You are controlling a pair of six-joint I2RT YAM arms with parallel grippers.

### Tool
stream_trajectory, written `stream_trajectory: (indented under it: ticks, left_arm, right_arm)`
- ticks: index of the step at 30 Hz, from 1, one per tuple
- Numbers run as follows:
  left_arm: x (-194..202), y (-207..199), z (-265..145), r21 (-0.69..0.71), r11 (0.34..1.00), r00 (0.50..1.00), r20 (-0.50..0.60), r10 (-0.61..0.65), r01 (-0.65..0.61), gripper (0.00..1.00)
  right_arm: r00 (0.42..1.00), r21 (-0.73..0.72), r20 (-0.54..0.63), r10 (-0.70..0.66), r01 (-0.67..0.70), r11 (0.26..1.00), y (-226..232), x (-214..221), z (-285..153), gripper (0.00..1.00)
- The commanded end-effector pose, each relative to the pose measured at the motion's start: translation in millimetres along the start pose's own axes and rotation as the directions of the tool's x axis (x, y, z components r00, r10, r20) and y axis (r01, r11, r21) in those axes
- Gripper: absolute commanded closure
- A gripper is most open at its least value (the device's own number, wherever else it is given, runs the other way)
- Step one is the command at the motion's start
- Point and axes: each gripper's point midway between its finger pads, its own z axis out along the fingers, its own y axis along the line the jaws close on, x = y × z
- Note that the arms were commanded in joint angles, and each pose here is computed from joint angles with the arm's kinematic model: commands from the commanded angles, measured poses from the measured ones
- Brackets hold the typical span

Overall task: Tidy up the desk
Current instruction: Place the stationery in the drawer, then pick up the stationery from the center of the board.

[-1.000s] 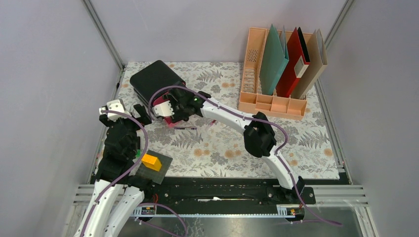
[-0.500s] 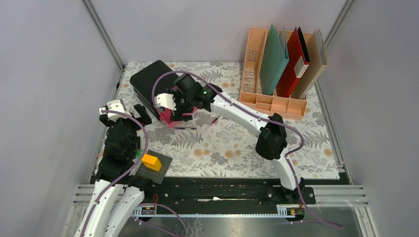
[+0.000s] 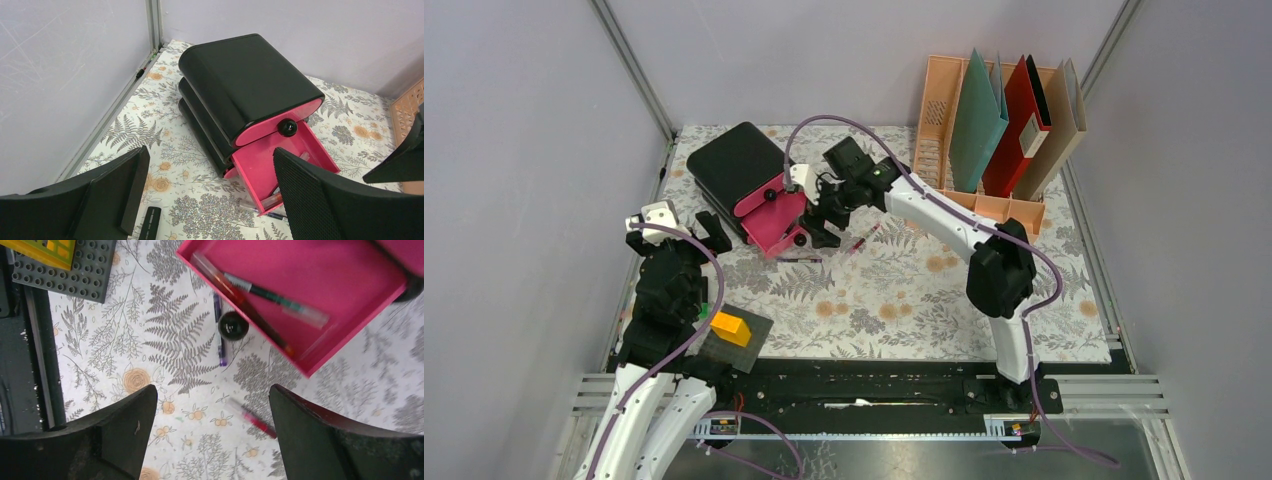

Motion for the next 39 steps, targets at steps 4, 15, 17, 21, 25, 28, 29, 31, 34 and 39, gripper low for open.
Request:
stream_trajectory:
  ticks: [4,15,17,21,25,28,29,31,34,39]
  left_arm:
    - [-11.1,-4.4,1.5,0.02,0.999,0.999,0.042,-0.029,0.028,0.01]
    - [-12.5,-4.2,0.4,0.023,0.999,0.998,0.048,-0.03,0.029,0.01]
    - [-12.7,-4.1,0.4,0.022,0.999,0.998,0.05,-0.03,0.029,0.01]
    - [-12.8,-4.5,0.4,0.024,0.999,0.998,0.049,-0.03,0.029,0.01]
    - [-12.2,-4.0,0.6,0.022,0.999,0.998,0.048,-0.027,0.026,0.01]
    - [-12.4,-3.9,0.6,0.021,0.999,0.998,0.048,-0.027,0.026,0.01]
    - [-12.5,-3.7,0.5,0.02,0.999,0.998,0.049,-0.028,0.027,0.01]
    - [-12.9,-4.1,0.4,0.023,0.999,0.998,0.05,-0.028,0.027,0.01]
    - [-12.5,-3.8,0.7,0.021,0.999,0.998,0.049,-0.028,0.027,0.01]
    - [-12.7,-3.8,1.0,0.021,0.999,0.998,0.049,-0.028,0.027,0.01]
  right_arm:
    - [0.971,0.014,0.068,0.228,-0.23,0.973,-8.2,11.0,-19.8,0.11]
    - [0.776,0.481,0.226,0.589,-0.615,0.625,-79.5,91.2,-12.7,0.11]
    - [0.721,0.562,0.29,0.629,-0.66,0.498,-93.2,105.3,-17.6,0.1]
    - [0.655,0.613,0.343,0.674,-0.699,0.368,-103.8,120.8,-16.5,0.12]
    - [0.618,0.637,0.339,0.709,-0.706,0.31,-109.1,135.9,-3.2,0.22]
    - [0.593,0.626,0.316,0.741,-0.717,0.307,-106.4,143.5,10.7,0.32]
    - [0.585,0.623,0.311,0.749,-0.721,0.305,-105.2,146.1,14.2,0.35]
    - [0.574,0.624,0.306,0.759,-0.723,0.296,-104.0,151.5,18.1,0.38]
    - [0.565,0.634,0.294,0.771,-0.719,0.285,-101.8,160.0,21.6,0.39]
    - [0.553,0.638,0.286,0.782,-0.719,0.276,-97.7,169.2,25.7,0.45]
